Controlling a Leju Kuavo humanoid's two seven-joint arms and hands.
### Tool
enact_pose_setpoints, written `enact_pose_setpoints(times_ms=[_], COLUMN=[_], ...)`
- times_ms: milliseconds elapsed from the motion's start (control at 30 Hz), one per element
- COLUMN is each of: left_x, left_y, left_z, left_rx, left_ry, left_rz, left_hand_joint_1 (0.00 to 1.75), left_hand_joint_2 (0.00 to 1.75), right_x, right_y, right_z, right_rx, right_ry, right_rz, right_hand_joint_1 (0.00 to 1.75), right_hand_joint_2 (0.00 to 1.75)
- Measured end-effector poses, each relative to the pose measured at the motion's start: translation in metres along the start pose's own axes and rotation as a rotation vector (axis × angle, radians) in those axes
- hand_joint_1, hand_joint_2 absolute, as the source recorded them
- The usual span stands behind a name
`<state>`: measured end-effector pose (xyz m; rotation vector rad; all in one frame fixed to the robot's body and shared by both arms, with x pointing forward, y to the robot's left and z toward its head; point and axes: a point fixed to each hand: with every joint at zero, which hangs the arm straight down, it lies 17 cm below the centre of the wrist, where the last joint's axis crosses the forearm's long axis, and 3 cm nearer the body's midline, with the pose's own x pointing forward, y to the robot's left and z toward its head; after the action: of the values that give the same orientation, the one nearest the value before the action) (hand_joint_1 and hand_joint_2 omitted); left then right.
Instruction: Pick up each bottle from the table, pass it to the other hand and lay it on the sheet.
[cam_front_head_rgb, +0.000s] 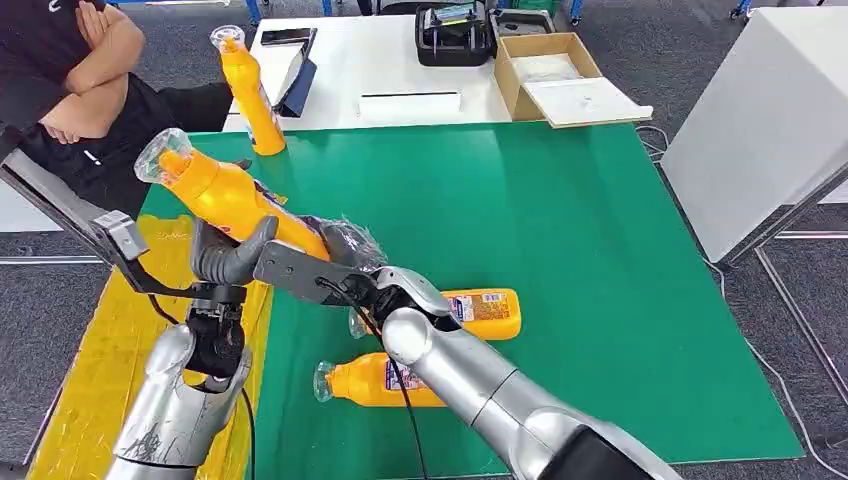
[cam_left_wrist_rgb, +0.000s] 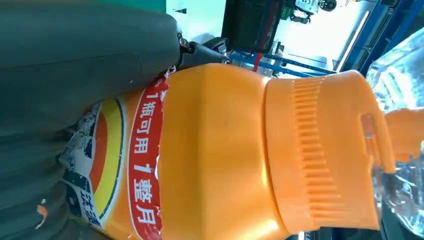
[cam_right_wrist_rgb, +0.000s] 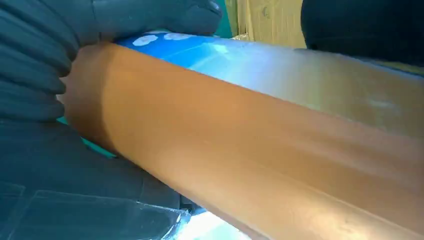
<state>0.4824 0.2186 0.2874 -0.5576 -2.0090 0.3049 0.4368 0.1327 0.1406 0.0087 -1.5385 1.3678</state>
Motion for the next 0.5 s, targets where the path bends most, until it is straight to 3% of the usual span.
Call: enact_pose_setpoints(times_ms=[67, 100, 133, 333, 500], left_x=[0.0, 0.0, 0.0, 0.002, 0.013], left_y=[0.0, 0.0, 0.0, 0.0, -0.002], left_z=[0.0, 0.0, 0.0, -0.001, -0.002], left_rx=[-0.001, -0.001, -0.001, -0.002, -0.014], left_ry=[0.0, 0.0, 0.0, -0.004, -0.033], left_rz=[0.0, 0.0, 0.002, 0.006, 0.01], left_hand_joint_1=[1.75, 1.75, 1.75, 1.75, 1.75], left_hand_joint_2=[1.75, 1.75, 1.75, 1.75, 1.75], right_x=[0.0, 0.0, 0.0, -0.005, -0.011], right_y=[0.0, 0.0, 0.0, -0.004, -0.049], right_z=[0.0, 0.0, 0.0, 0.004, 0.019], right_rx=[0.0, 0.0, -0.001, -0.014, -0.14], right_ry=[0.0, 0.0, 0.0, -0.025, -0.053], right_rz=[0.0, -0.001, 0.0, -0.008, -0.105], right_hand_joint_1=[1.75, 0.8, 0.0, 0.0, 0.0], right_hand_joint_2=[1.75, 1.75, 0.0, 0.0, 0.0])
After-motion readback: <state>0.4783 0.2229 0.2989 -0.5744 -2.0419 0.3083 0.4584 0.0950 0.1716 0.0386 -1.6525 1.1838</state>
